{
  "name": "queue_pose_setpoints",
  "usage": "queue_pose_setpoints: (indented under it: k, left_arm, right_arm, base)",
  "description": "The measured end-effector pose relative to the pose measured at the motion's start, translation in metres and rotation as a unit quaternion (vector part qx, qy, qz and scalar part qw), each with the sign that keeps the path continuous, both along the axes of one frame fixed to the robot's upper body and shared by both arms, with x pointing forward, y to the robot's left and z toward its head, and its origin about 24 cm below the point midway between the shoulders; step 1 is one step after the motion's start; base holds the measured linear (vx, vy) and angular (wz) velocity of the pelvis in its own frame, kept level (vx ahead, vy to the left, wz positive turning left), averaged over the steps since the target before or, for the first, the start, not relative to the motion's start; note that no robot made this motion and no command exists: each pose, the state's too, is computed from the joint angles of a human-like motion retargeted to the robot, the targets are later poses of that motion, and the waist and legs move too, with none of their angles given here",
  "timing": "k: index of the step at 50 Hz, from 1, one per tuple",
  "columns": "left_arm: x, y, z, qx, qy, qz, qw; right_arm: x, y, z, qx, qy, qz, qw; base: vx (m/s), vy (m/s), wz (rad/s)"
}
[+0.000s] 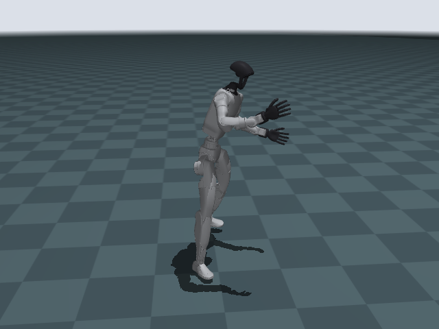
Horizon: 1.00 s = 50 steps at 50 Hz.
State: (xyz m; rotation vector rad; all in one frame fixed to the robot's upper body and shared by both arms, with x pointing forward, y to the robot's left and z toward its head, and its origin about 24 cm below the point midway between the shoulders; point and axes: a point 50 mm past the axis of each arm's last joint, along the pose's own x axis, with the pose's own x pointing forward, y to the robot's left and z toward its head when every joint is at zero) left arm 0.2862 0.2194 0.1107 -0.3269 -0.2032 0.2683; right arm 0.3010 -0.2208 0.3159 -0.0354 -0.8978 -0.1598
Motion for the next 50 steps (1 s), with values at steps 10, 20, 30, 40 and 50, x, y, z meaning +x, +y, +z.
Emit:
queue_pose_setpoints:
  k: [10,20,30,40,50]
  left_arm:
    - [-0.027,-0.096,-0.017,-0.113,0.013,-0.157,0.981]
    - [-0.039,-0.100,-0.028,0.034,0.017,-0.072,0.997]
    - [-0.055,-0.082,-0.048,0.255,-0.013,-0.007,0.967]
    - [-0.150,0.049,-0.117,0.340,0.235,0.117,0.903]
    - [-0.095,0.007,-0.132,0.364,0.264,-0.141,0.882]
  right_arm:
    - [-0.028,0.092,-0.147,0.023,0.172,0.113,0.978]
    - [-0.048,0.187,-0.224,0.115,0.350,0.264,0.891]
    - [-0.052,0.200,-0.222,0.283,0.358,0.322,0.829]
    - [-0.042,0.137,-0.222,0.192,0.322,0.274,0.886]
    - [-0.024,-0.220,-0.179,0.242,0.399,-0.367,0.804]
  base:
    - [0.32,-0.50,0.25]
    - [0.19,-0.37,0.06]
    - [0.18,-0.53,0.27]
    - [0.45,-1.04,0.09]
    - [0.38,-0.84,0.12]
